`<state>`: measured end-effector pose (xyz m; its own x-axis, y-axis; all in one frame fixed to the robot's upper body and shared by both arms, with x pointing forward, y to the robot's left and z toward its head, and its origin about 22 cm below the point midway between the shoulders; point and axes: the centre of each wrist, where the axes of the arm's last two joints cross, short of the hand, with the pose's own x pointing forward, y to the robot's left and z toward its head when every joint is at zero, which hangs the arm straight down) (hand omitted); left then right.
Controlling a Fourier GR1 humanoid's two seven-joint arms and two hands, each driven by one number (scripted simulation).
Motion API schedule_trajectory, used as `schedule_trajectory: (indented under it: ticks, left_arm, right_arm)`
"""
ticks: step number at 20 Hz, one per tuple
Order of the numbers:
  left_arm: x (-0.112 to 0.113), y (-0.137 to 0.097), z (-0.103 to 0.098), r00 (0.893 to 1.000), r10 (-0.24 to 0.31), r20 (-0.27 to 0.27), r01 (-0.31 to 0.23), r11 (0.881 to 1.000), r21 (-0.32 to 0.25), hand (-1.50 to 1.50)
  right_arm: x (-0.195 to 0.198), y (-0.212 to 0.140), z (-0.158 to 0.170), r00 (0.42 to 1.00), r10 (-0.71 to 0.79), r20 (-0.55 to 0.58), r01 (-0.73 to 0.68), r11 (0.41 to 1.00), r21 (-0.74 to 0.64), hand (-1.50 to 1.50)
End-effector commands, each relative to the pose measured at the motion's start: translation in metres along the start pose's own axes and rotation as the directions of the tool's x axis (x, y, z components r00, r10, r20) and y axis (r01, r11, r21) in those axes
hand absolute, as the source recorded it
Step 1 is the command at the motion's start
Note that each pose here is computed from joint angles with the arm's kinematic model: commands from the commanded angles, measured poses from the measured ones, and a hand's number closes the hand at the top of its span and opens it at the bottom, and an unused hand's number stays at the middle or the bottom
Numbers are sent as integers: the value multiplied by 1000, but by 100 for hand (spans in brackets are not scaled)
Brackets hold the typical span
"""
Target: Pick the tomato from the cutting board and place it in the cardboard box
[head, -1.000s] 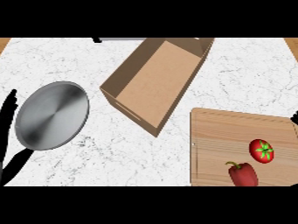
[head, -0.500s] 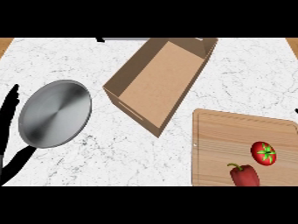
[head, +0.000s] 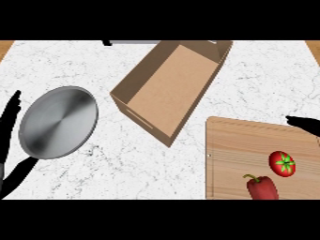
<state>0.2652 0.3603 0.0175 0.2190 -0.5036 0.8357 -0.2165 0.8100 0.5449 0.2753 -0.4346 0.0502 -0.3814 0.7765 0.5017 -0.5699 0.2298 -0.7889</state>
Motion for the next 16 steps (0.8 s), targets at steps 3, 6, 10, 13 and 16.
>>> schedule_trajectory:
  ticks: [3,6,10,13,16]
  left_arm:
    - [13,-13,-9,1000,9,7,-9,1000,3,0]
    - [-5,1,-10,1000,13,5,-13,1000,-12,0]
    - [-3,9,-12,1000,18,-2,-18,1000,4,0]
    - [4,-3,3,1000,-2,-13,2,1000,23,0]
    - [-16,4,-4,1000,-2,-7,2,1000,6,0]
  right_arm:
    - [15,-1,-13,995,76,-59,-71,994,78,-150]
    - [-2,6,-24,995,75,-70,-69,994,84,-150]
    - [18,19,-33,996,70,-59,-65,994,82,-150]
    - [10,31,-35,996,67,-58,-61,993,101,-150]
    - [17,37,-46,998,53,-36,-49,994,100,-150]
